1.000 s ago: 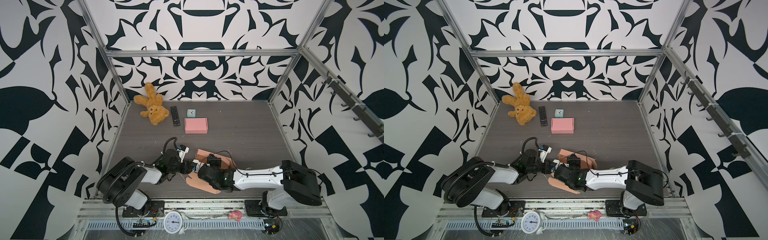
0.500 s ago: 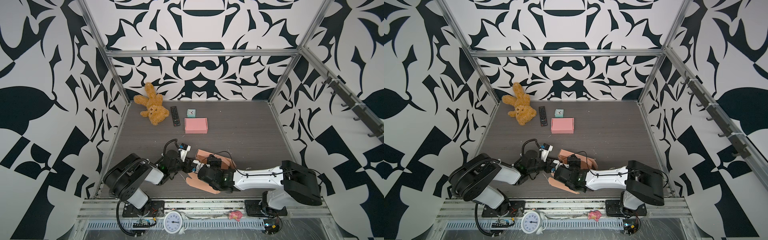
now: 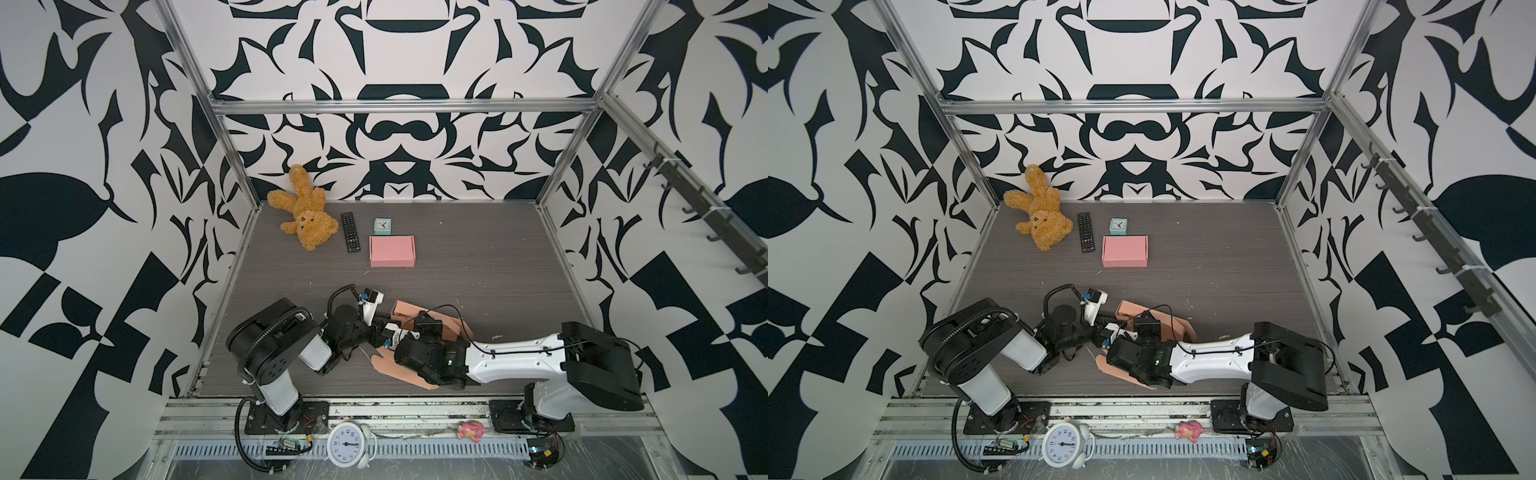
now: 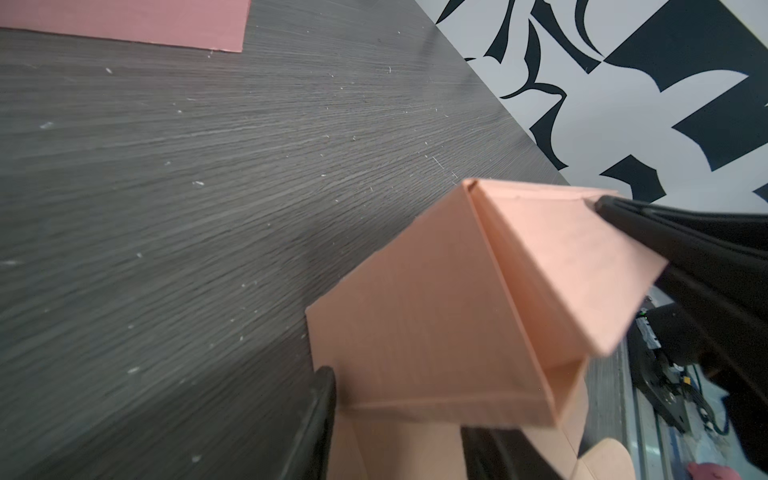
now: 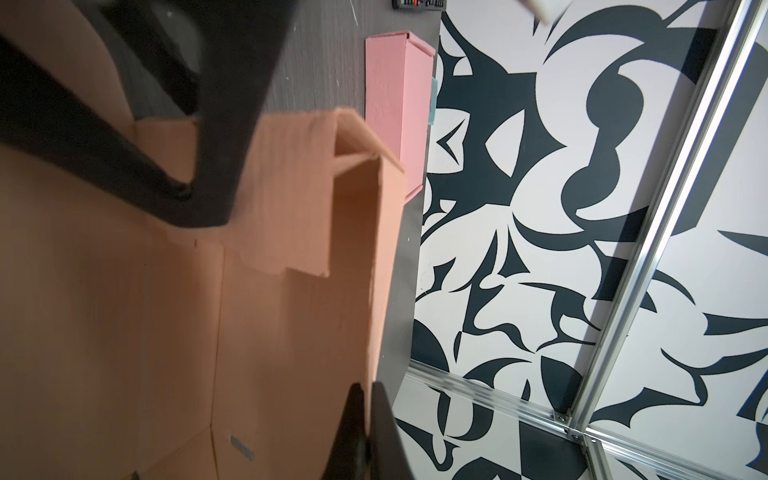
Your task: Fold the paper box
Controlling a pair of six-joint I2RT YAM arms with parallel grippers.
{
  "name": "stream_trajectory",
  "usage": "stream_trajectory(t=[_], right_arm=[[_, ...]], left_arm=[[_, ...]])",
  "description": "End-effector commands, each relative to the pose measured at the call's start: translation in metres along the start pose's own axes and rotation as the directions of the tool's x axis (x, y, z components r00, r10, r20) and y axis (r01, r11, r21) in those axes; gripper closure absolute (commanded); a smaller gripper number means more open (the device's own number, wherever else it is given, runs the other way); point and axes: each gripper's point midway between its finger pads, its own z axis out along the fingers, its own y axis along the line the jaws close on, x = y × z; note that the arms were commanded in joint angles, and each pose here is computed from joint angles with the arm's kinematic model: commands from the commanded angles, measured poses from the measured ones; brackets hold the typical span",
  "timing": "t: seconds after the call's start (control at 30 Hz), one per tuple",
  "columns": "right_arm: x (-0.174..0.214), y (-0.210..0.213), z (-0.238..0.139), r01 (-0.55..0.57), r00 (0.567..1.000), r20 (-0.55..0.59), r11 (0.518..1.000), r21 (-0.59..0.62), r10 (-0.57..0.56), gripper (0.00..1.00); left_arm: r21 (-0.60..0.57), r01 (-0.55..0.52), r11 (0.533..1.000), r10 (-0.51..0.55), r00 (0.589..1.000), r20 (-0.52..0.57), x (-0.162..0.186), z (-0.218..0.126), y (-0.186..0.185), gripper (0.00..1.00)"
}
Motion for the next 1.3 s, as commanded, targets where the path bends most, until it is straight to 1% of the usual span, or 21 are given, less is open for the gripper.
stream_trajectory(t=[0.0,0.3,0.67,0.87,1.07,1.17,1.27], right_arm=[[-0.007,0.01,-0.011,0.018,0.999,0.05,0.997,-0.073,-0.014,1.0],[-0.009,0.012,-0.013,0.009,0.998,0.059,0.996,-0.09,-0.004,1.0],[-0.01,0.013,-0.013,-0.001,0.998,0.062,0.996,-0.088,0.007,0.99],[-0.012,0.009,-0.015,-0.031,0.997,0.073,0.995,-0.091,0.038,0.93],[-0.018,0.007,-0.019,-0.106,0.988,0.1,0.987,-0.122,0.119,0.89],[-0.021,0.002,-0.024,-0.164,0.977,0.111,0.975,-0.151,0.181,0.83],[-0.026,-0.005,-0.032,-0.249,0.954,0.117,0.948,-0.197,0.275,0.76]], left_arm=[[-0.043,-0.044,0.998,0.047,0.996,0.079,-0.016,-0.001,0.005,0.5],[-0.073,-0.092,0.993,0.1,0.989,0.112,-0.025,-0.002,0.004,0.53],[-0.068,-0.131,0.989,0.139,0.98,0.142,-0.033,-0.004,-0.007,0.53],[-0.09,-0.141,0.986,0.154,0.976,0.155,-0.038,-0.004,-0.005,0.62],[-0.128,-0.157,0.979,0.174,0.975,0.135,-0.032,-0.003,0.0,0.69],[-0.15,-0.169,0.974,0.188,0.974,0.128,-0.03,-0.003,0.002,0.72],[-0.164,-0.174,0.971,0.196,0.972,0.127,-0.031,-0.003,0.004,0.74]])
